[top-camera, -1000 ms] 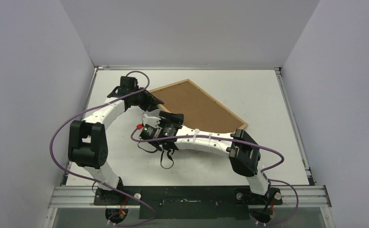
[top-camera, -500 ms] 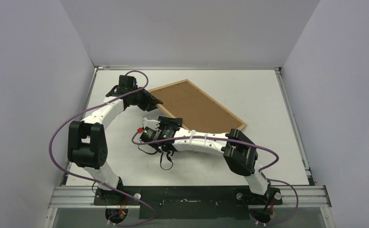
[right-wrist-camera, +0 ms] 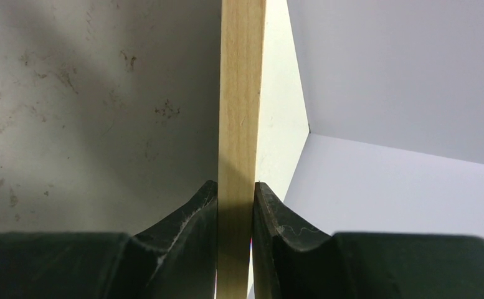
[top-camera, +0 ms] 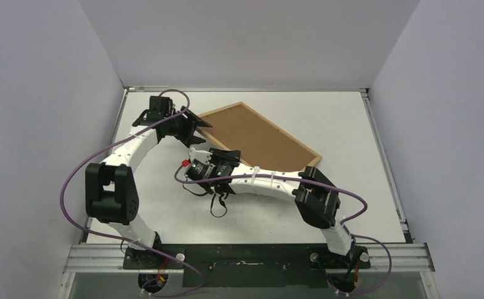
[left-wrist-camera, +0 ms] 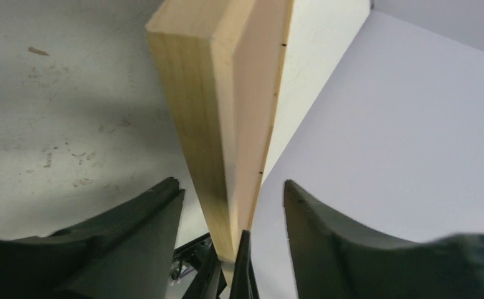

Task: Put the photo into the frame
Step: Turn over the photo frame at the center of the board.

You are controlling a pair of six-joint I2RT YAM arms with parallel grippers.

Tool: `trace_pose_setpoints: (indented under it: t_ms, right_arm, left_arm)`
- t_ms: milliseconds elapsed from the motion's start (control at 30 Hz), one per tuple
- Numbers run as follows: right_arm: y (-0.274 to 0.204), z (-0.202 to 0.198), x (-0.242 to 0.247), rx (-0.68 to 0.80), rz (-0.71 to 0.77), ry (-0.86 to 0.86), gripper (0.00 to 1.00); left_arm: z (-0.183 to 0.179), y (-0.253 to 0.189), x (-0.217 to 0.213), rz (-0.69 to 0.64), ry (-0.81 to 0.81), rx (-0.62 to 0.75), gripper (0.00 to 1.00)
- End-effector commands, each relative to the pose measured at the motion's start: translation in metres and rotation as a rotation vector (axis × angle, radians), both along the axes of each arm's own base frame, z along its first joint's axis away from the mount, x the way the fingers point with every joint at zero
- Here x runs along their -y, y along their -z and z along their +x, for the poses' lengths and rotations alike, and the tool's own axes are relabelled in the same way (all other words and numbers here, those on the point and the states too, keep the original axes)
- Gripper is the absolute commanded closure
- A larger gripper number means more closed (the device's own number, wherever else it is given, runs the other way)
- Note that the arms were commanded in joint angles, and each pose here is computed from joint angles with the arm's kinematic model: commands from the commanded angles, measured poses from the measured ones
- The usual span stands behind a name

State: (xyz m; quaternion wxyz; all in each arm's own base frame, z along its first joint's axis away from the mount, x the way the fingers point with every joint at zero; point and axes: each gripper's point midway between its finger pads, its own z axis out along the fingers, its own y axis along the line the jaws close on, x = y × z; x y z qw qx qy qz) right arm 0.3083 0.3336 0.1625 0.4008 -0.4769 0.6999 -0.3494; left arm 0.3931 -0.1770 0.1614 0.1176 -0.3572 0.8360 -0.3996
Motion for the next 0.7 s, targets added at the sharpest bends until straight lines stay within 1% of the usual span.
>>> trace_pose_setpoints:
  t_ms: [0,167,200,233,333,433,533,667]
  right_arm:
    - [-0.087,0.016,0.013,0.076,0.21,0.032,1.0]
    - [-0.116,0.036,0.025,-0.041,0.434,0.053,1.0]
    - [-0.119,0.042,0.032,-0.06,0.471,0.069,1.0]
    - [-0.122,0.046,0.035,-0.078,0.502,0.075,1.0]
    - [-0.133,0.052,0.041,-0.131,0.601,0.081,1.0]
    - [-0.146,0.06,0.047,-0.188,0.748,0.106,1.0]
    - [-0.152,0.064,0.048,-0.282,0.904,0.128,1.0]
    - [-0.157,0.071,0.055,-0.371,1.047,0.175,1.0]
  left_arm:
    - [0.018,-0.084,-0.017,-0.022,0.009,0.244,0.35]
    - [0.027,-0.122,-0.042,0.007,0.008,0.377,0.17]
    - [0.027,-0.131,-0.043,0.007,0.015,0.406,0.1]
    - [0.028,-0.14,-0.048,0.007,0.015,0.437,0.07]
    - [0.027,-0.161,-0.061,0.016,0.007,0.515,0.04]
    - [0.023,-0.171,-0.07,0.049,0.001,0.557,0.04]
    - [0.021,-0.164,-0.076,0.079,-0.007,0.547,0.04]
    - [0.018,-0.137,-0.08,0.095,-0.014,0.49,0.04]
